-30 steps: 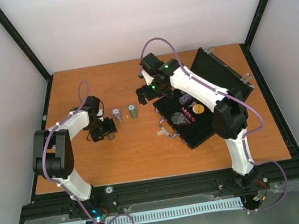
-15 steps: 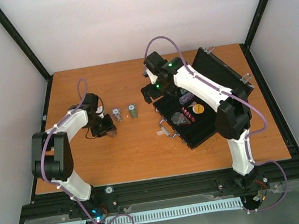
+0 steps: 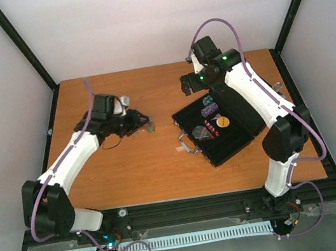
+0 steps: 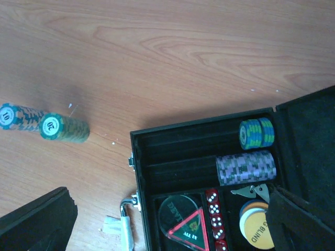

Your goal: Pack up texas hold em set

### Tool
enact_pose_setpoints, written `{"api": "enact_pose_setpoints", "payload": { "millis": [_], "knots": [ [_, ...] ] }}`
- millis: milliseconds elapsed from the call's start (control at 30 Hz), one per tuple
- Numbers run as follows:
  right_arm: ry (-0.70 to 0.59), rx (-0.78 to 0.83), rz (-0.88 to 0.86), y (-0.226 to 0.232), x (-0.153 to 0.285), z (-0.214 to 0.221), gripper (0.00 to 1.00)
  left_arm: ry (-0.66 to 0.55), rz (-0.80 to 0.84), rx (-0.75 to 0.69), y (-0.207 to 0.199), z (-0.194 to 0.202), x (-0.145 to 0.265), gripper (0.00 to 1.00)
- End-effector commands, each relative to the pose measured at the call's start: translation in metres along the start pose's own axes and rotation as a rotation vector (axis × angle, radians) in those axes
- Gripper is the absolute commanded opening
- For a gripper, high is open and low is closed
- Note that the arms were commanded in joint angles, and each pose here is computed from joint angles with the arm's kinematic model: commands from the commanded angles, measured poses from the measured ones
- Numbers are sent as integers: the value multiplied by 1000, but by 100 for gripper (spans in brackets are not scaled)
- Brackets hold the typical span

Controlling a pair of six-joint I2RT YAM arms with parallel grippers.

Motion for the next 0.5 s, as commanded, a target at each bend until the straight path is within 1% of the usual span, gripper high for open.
{"api": "enact_pose_setpoints", "payload": {
  "millis": [0, 100, 267, 367, 467],
  "knots": [
    [-20, -2, 21, -6, 15, 7, 100, -121, 283, -121, -79, -30, -15, 1],
    [-37, -23, 36, -13, 19, 14, 100, -119, 340, -185, -110, -27, -38, 1],
    [-48, -53, 53, -23, 21, 20, 100, -156, 385, -209, -143, -40, -77, 1],
    [-59, -58, 70, -27, 24, 20, 100, -162, 399, -214, -149, -48, -108, 1],
    [-86, -69, 90, -32, 28, 18, 100, -150, 380, -217, -140, -46, -142, 1]
  ]
}}
Point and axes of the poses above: each gripper's point midway between its finger pads, its own x axis back along the fingers, its own y axis along the line the jaws close on, z = x × y, the point moved 10 cm from there along x, back along the fingers, and after that the axes turned 8 degrees about -x, right-handed, at the moved point
